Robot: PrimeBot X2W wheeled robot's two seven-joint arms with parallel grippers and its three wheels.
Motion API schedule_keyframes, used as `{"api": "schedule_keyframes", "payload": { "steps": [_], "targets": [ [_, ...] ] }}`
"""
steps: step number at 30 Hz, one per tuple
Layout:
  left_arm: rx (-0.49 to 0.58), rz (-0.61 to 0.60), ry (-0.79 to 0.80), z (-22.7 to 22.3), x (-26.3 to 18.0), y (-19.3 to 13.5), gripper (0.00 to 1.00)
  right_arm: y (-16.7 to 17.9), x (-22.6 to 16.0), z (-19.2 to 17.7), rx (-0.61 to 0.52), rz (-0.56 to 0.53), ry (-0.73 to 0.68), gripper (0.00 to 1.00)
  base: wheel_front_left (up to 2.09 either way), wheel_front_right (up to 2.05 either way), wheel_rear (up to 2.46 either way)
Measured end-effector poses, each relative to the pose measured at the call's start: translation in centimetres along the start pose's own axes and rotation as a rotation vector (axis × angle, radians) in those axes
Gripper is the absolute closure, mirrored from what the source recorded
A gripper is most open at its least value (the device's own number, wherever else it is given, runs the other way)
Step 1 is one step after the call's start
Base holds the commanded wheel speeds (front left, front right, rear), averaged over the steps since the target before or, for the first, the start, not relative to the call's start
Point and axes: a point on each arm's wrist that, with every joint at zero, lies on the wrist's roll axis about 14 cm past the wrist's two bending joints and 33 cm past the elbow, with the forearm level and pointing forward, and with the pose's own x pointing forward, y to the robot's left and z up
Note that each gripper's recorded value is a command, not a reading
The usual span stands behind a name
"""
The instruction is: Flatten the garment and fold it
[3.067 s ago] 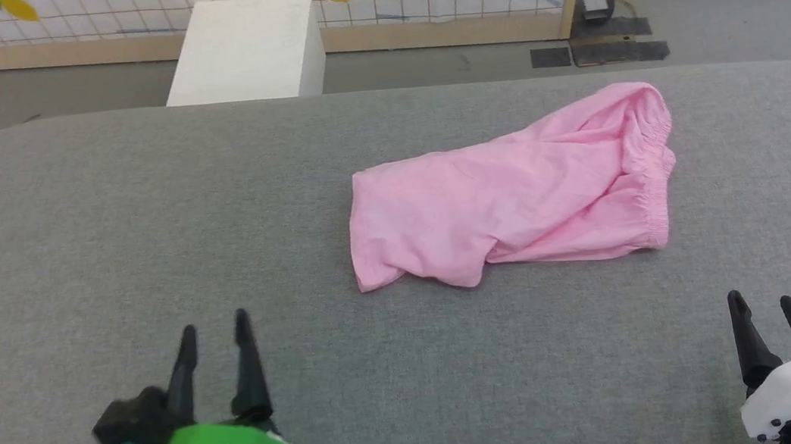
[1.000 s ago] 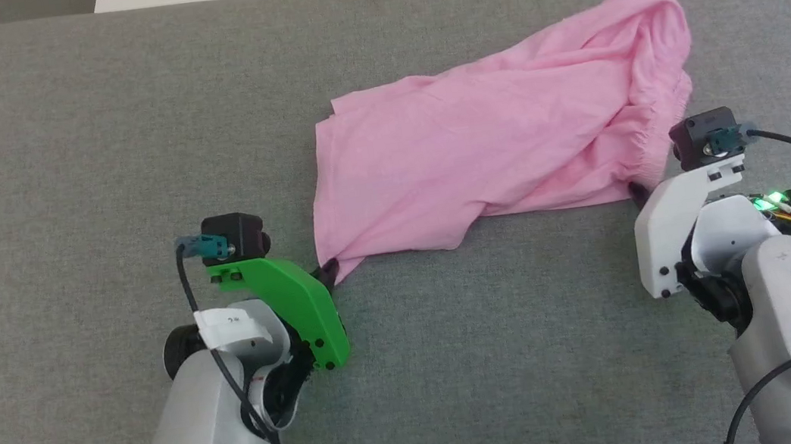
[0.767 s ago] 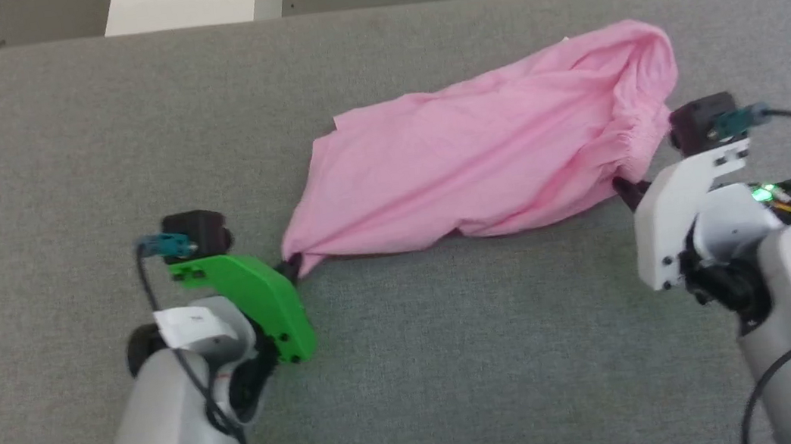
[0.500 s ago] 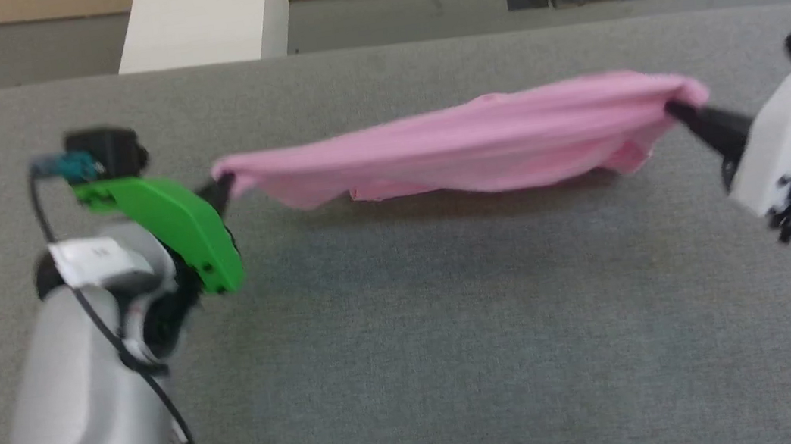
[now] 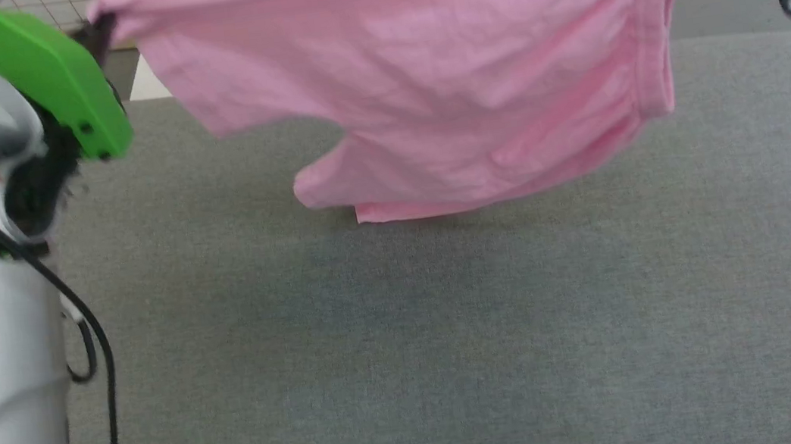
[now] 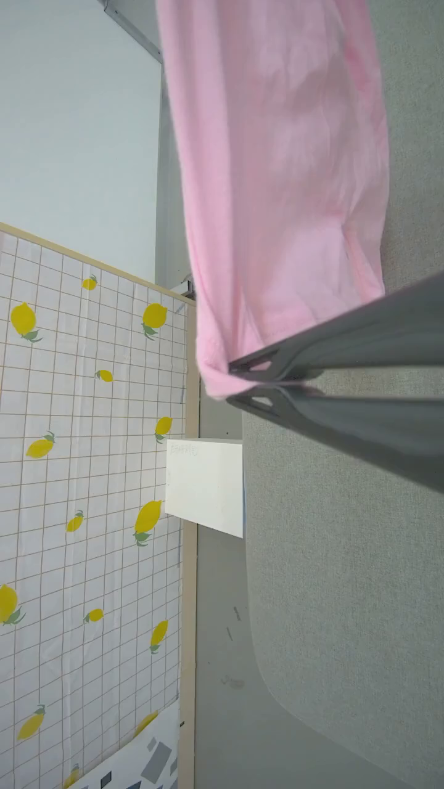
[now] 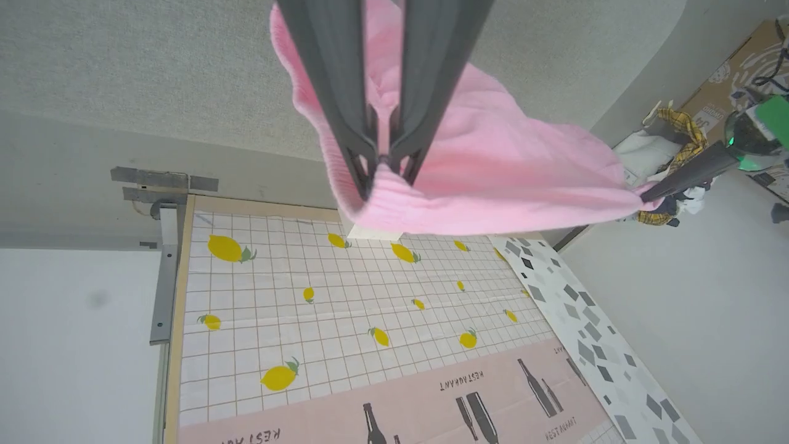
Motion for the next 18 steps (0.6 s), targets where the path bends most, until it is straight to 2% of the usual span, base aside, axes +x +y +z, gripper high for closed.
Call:
{"api": "schedule_keyframes", "payload": {
  "steps": [5, 8, 12, 18],
  "targets": [
    [0.018, 0.042, -0.036, 2.7, 2.3, 1.2, 1.0, 0.1, 3.5, 2.4, -0.016, -0.014, -0.061, 1.0, 0.0, 0.0, 0.0],
    [0.055, 0.081, -0.032, 3.3, 4.1, 2.3, 1.0, -0.1, 6.0, 3.3, -0.064, -0.043, -0.1, 1.0, 0.0, 0.0, 0.0],
    [0.093, 0.135, -0.101, 5.0, 6.6, 3.9, 1.0, -0.1, 9.3, 4.0, -0.143, -0.066, -0.157, 1.0, 0.0, 0.0, 0.0],
    [0.135, 0.151, -0.234, 6.5, 9.9, 4.7, 1.0, -1.4, 12.6, 4.7, -0.152, -0.078, -0.276, 1.0, 0.0, 0.0, 0.0]
  ]
}}
